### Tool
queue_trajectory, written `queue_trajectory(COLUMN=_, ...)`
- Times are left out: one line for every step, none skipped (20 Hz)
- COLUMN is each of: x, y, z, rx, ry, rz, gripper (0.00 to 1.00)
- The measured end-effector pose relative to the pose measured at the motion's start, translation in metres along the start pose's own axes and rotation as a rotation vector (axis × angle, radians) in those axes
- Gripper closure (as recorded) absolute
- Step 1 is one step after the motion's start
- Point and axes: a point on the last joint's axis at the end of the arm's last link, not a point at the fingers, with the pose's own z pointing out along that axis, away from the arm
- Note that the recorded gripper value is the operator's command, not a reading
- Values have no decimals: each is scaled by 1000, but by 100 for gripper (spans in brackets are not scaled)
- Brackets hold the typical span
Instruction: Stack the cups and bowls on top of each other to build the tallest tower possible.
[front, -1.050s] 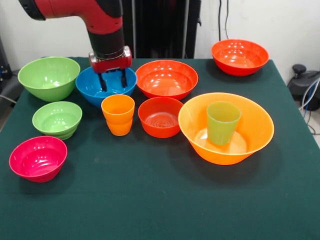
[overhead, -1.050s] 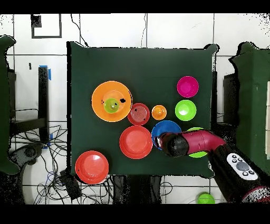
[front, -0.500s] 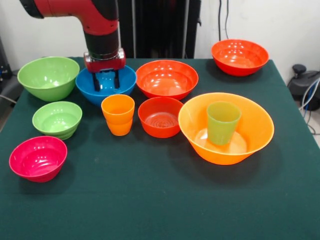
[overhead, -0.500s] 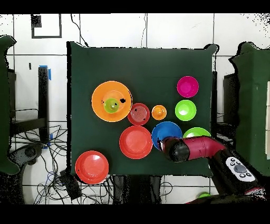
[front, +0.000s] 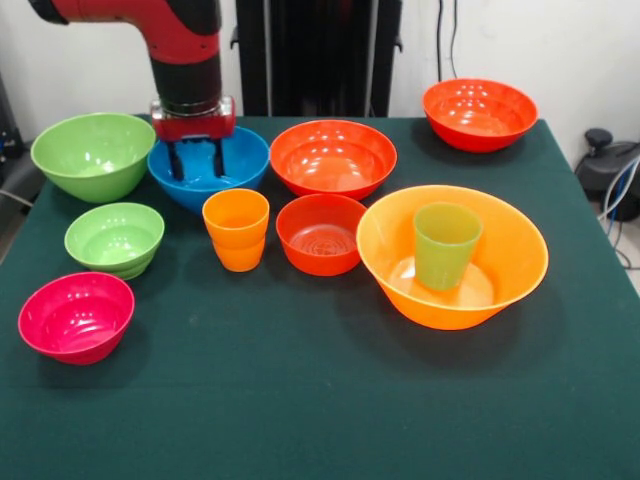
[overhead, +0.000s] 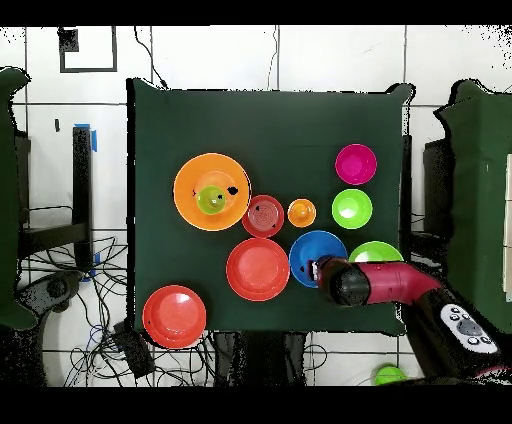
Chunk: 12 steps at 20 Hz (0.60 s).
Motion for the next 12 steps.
queue_trajectory(x=-1, y=-4, z=-3, rx=0, ry=2, rz=14, gripper=0)
queue_trajectory(x=-2, y=-7, z=-5, rx=-1, ry=4, rz=27, gripper=0)
queue_trajectory(x=-3, y=-13, z=-10, rx=-1, ry=6, rz=48, gripper=0)
queue_trajectory(x=-4, y=-16, z=-13, rx=-2, ry=7, rz=61, gripper=0)
queue_trajectory(x=-6, y=-21, z=-17, rx=-4, ry=11, rz=78, gripper=0)
queue_trajectory(x=-7, y=-24, z=-20, rx=-6, ry=15, rz=89, gripper=0)
queue_trajectory(x=-9, y=-29, z=-28, rx=-11, ry=25, rz=114, gripper=0)
queue_trajectory(x=-11, y=-32, z=-32, rx=-12, ry=30, rz=125, gripper=0)
queue_trajectory(x=-12, y=-33, z=-34, rx=-13, ry=31, rz=128, gripper=0)
queue_trajectory(x=-15, y=-36, z=-40, rx=-16, ry=37, rz=140, gripper=0)
queue_trajectory(x=-16, y=-37, z=-43, rx=-18, ry=40, rz=147, gripper=0)
queue_trajectory(x=-18, y=-38, z=-45, rx=-20, ry=42, rz=150, gripper=0)
